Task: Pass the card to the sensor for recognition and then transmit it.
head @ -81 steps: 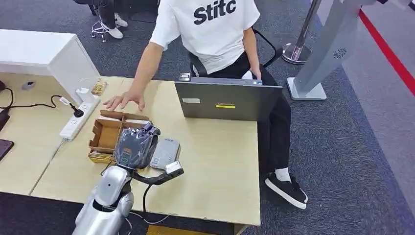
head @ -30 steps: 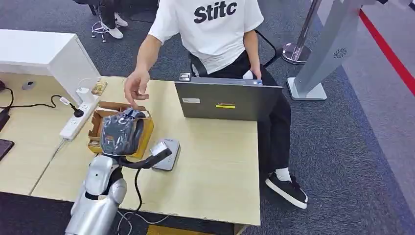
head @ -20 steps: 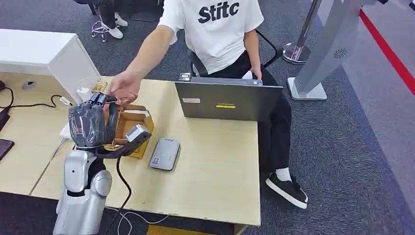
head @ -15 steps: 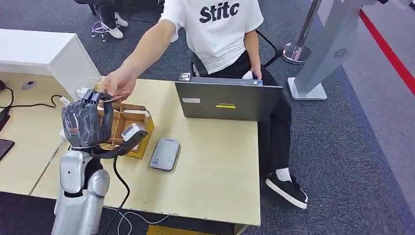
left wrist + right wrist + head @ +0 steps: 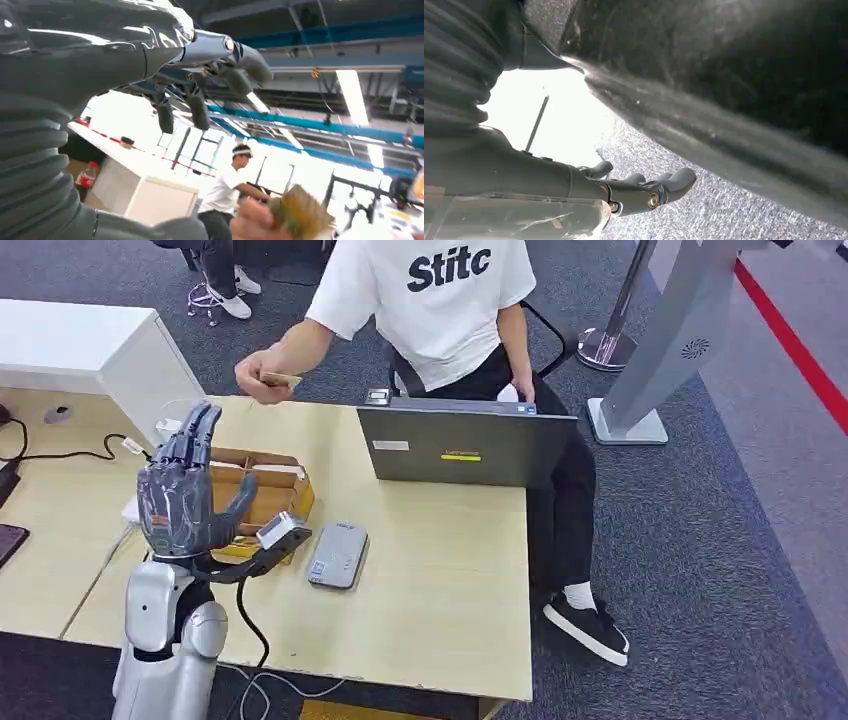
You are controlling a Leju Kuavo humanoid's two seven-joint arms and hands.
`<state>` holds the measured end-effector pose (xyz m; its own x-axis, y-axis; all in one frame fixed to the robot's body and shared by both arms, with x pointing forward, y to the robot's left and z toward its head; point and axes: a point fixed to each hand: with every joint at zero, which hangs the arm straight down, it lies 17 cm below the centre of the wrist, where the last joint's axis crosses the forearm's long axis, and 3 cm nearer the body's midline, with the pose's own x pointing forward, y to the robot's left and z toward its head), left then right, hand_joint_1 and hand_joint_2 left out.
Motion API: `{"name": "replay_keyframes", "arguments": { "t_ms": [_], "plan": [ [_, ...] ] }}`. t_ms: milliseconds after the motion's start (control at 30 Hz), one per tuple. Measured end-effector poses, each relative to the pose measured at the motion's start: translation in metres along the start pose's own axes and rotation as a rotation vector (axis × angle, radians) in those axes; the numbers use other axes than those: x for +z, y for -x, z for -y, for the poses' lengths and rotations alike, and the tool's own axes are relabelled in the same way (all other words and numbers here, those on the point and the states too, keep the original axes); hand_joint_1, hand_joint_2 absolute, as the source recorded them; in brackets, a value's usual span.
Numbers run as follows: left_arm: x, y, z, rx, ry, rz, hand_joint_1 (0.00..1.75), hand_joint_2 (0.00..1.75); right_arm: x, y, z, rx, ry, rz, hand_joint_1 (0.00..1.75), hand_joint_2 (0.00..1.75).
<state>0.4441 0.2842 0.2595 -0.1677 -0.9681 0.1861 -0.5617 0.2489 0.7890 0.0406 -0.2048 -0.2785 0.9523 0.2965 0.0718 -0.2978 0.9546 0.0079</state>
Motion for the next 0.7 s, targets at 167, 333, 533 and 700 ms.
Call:
{"name": "replay_keyframes", "arguments": {
  "t_ms": [167, 333, 533, 700],
  "plan": [
    [0.024, -0.018, 0.024, -0.004, 0.093, 0.064, 0.0, 1.75, 0.0, 0.001, 0.0, -0.017, -0.001, -0.006, 0.0, 1.75],
    [0.049, -0.018, 0.045, -0.079, 0.183, 0.101, 0.0, 1.75, 0.0, 0.001, -0.001, -0.025, -0.004, -0.007, 0.0, 1.75],
    [0.07, 0.012, 0.069, -0.179, 0.272, 0.078, 0.0, 1.75, 0.0, 0.001, -0.001, -0.027, -0.005, -0.006, 0.0, 1.75],
    [0.089, 0.042, 0.091, -0.231, 0.349, 0.04, 0.0, 1.75, 0.0, 0.0, -0.001, -0.025, -0.004, -0.004, 0.0, 1.75]
  ]
}}
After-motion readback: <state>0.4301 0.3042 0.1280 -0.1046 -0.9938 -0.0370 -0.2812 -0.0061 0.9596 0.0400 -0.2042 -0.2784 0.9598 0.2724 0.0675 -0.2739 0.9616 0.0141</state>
